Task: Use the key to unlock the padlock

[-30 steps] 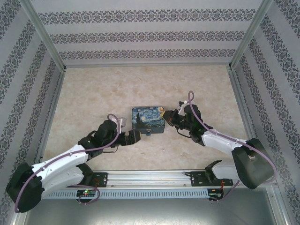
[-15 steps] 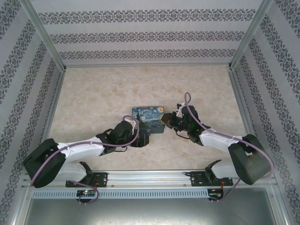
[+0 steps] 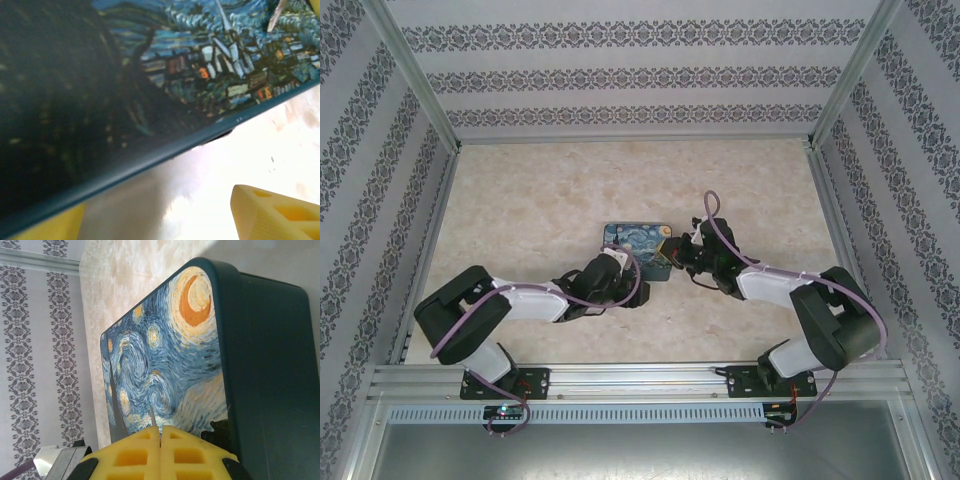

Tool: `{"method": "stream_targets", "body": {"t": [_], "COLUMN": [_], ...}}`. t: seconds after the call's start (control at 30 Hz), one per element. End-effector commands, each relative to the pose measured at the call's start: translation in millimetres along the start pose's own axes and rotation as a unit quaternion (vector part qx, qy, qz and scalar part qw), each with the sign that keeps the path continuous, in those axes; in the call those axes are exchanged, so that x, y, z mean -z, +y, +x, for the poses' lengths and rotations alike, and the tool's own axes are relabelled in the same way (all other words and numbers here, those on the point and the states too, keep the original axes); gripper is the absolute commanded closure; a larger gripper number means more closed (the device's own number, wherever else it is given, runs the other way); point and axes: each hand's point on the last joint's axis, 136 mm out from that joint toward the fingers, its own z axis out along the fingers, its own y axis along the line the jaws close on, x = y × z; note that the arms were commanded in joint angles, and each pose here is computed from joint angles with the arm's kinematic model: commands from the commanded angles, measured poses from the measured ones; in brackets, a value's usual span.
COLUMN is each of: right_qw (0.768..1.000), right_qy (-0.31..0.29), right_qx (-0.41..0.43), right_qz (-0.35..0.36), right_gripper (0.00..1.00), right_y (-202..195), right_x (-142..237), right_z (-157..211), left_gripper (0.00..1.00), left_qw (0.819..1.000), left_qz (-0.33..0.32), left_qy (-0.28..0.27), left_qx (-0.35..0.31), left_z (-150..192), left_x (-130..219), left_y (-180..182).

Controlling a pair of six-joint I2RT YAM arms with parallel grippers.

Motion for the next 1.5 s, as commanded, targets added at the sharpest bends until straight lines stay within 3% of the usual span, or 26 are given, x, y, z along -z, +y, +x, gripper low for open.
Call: {"method": "stream_targets", "body": {"t": [0.0,0.43,0.8,0.97,1.13,1.27,1.47], "right_qw": [1.000,1.000,1.000,1.000,1.000,1.000,1.000], "right_qy": [-0.007,0.005,0.009,0.011,0.016,0.018,0.019], "right_qx": [0.016,0.004,-0.001,-0.004,-0.005,-0.006,-0.008], "right_qz": [-0.011,-0.018,-0.020,-0.020,-0.018,-0.016,-0.013], "right_gripper": [1.00,1.00,1.00,1.00,1.00,1.00,1.00], "right_y": [8,7,3,0,-2,-3,-6], "right_x": [-8,-26,-22,-24,-27,-29,-31], "right_z": [-15,-30,-33,-34,-33,-33,-32], "left_gripper": [0.24,0.27,0.28,0.28,0.28,0.28,0.28], "left_qw": [0.998,0.992,0.978,0.985,0.992,0.994,0.991], "left_qz": [-0.004,-0.071,-0.140,-0.108,-0.034,0.033,0.077], "left_qy": [-0.050,-0.092,-0.141,-0.117,-0.091,-0.089,-0.110], "left_qx": [-0.031,-0.053,-0.064,-0.072,-0.079,-0.057,-0.005], "left_z": [-24,-37,-55,-54,-55,-65,-79], "left_x": [-10,-28,-9,-25,-45,-49,-41], "left_y": [-4,28,49,35,4,-19,-21]}}
